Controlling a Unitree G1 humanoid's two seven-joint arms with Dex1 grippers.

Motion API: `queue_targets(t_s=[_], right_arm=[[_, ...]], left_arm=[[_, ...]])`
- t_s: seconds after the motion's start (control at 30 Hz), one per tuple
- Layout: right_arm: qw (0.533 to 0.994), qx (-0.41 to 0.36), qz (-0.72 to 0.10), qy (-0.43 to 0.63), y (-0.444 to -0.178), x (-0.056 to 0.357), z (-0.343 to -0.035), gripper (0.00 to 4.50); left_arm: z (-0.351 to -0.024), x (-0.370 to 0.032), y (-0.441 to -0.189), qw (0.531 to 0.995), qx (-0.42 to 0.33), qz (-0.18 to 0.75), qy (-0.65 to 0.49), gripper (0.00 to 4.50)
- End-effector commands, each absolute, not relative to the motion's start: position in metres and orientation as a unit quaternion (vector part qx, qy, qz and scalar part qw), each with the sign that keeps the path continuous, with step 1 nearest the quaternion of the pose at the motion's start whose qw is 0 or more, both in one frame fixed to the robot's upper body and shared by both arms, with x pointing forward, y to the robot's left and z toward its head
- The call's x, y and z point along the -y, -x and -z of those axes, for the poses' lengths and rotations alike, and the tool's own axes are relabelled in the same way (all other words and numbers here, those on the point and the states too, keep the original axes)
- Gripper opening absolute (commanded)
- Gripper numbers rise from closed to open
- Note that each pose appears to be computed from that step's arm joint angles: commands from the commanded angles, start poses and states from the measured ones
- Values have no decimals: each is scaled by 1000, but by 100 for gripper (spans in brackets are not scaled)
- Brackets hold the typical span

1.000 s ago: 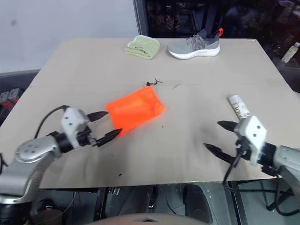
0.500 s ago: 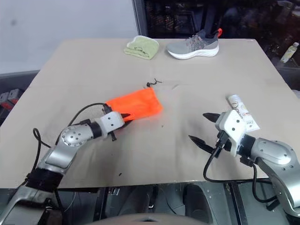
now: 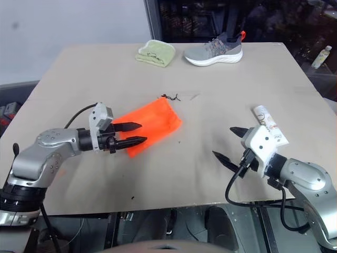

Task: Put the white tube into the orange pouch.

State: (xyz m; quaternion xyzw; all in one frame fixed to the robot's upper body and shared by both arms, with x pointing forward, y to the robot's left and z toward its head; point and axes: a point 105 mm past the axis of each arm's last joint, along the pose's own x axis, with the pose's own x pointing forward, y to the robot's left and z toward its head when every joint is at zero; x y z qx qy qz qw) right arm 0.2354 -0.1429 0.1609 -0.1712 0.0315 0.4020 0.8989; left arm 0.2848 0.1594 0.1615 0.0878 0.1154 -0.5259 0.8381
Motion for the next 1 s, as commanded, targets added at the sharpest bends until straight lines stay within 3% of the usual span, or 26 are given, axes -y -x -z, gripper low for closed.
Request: queue_targets(t_s=[0.03, 0.17, 0.37, 0.6, 0.8, 0.83, 0.9, 1.0], right_arm=[[896, -6, -406, 181, -234, 138, -170, 450], [895, -1, -406, 183, -235, 136, -171, 450], [898, 2, -400, 183, -237, 134, -170, 450], [905, 5, -384, 183, -234, 136, -170, 450], [911, 6, -373, 177, -231, 134, -168, 450], [911, 6, -373, 176, -231, 133, -168, 450], [911, 6, -372, 176, -231, 133, -167, 450], [913, 6, -369, 176, -229, 134, -167, 450]], left_arm=[[-178, -148, -278, 820, -112, 550, -112, 272], [-175, -146, -322, 860, -126, 473, -147, 272], [-147, -131, -363, 856, -153, 439, -227, 272], [-113, -122, -383, 831, -194, 442, -278, 272], [-101, -95, -382, 795, -216, 486, -293, 272], [-98, -95, -380, 787, -222, 492, -299, 234], [-94, -95, -378, 775, -232, 503, -303, 200], [-96, -99, -381, 777, -229, 507, -293, 50]])
